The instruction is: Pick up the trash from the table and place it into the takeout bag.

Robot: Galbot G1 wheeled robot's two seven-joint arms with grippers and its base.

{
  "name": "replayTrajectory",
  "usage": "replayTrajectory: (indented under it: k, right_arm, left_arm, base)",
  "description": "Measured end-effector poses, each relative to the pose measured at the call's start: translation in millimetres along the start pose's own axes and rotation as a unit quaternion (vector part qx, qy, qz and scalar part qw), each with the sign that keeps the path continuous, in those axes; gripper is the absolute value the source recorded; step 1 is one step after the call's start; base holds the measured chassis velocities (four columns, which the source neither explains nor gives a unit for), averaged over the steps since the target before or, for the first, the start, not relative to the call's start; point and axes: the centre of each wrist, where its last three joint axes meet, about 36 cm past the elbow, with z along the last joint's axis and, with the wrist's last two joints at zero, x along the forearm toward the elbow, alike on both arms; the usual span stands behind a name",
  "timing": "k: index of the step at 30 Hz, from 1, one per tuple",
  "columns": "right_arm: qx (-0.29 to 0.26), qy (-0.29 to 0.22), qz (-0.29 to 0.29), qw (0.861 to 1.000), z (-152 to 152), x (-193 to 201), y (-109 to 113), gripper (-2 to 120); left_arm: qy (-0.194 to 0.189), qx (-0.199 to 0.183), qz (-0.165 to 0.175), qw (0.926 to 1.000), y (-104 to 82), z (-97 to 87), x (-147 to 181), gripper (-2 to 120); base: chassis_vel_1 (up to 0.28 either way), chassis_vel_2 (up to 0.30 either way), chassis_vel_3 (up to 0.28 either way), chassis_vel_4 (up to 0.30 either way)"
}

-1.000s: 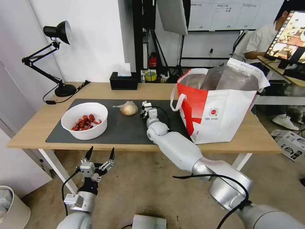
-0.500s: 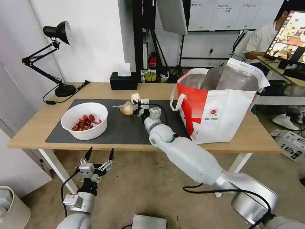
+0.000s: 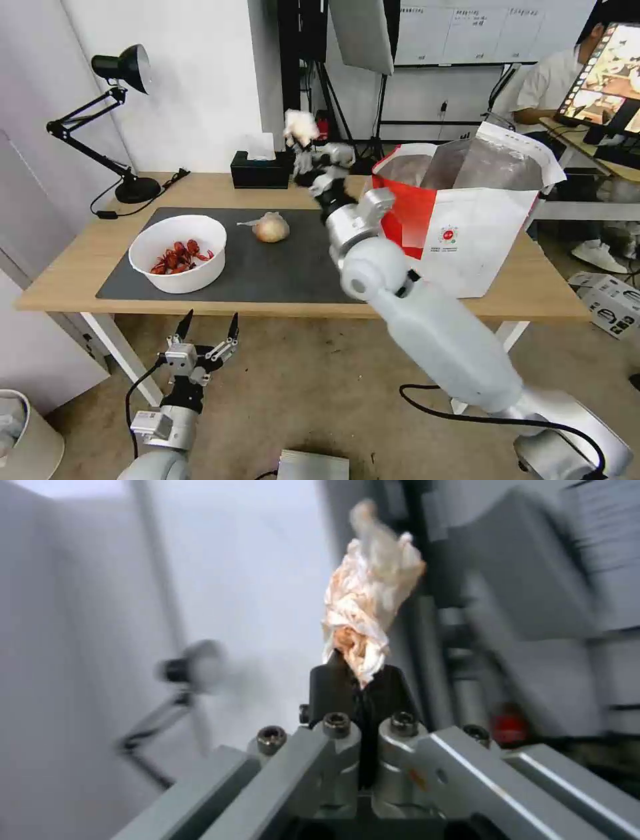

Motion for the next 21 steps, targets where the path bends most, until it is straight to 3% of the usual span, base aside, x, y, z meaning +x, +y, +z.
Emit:
replayTrajectory:
  k: [6,8,9,13,21]
  right_arm:
    - [0.043,0.009,0.1,0.994,-26.1,0.6,-28.4,0]
    - [0.056,0.011,0.166,0.985,-37.1,-2.2,-46.2,0]
    - [0.056,0.011,0.166,0.985,-37.1,-2.2,-46.2,0]
    - [0.072,0.023,0.266,0.961,-52.2,-9.3,-77.7,0]
    - [0.075,0.082,0.331,0.937,-55.5,-14.0,-99.0,0]
  left_arm:
    - [0.002,-0.002,0.002,1.0,-2.4,1.1,0.3,100]
    - [0.004,-0.003,0.004,1.0,-3.6,2.3,0.8,100]
    - [0.004,-0.003,0.004,1.0,-3.6,2.3,0.8,100]
    - [0.008,-0.002,0.005,1.0,-6.2,4.1,2.8,100]
    - [0.01,-0.001,0.007,0.9999,-9.1,5.5,3.5,100]
  base:
    - [0.0,0.0,0.0,0.0]
    - [0.0,0.0,0.0,0.0]
    - [0.0,0.0,0.0,0.0]
    - [0.0,0.0,0.0,0.0]
    - [0.0,0.0,0.0,0.0]
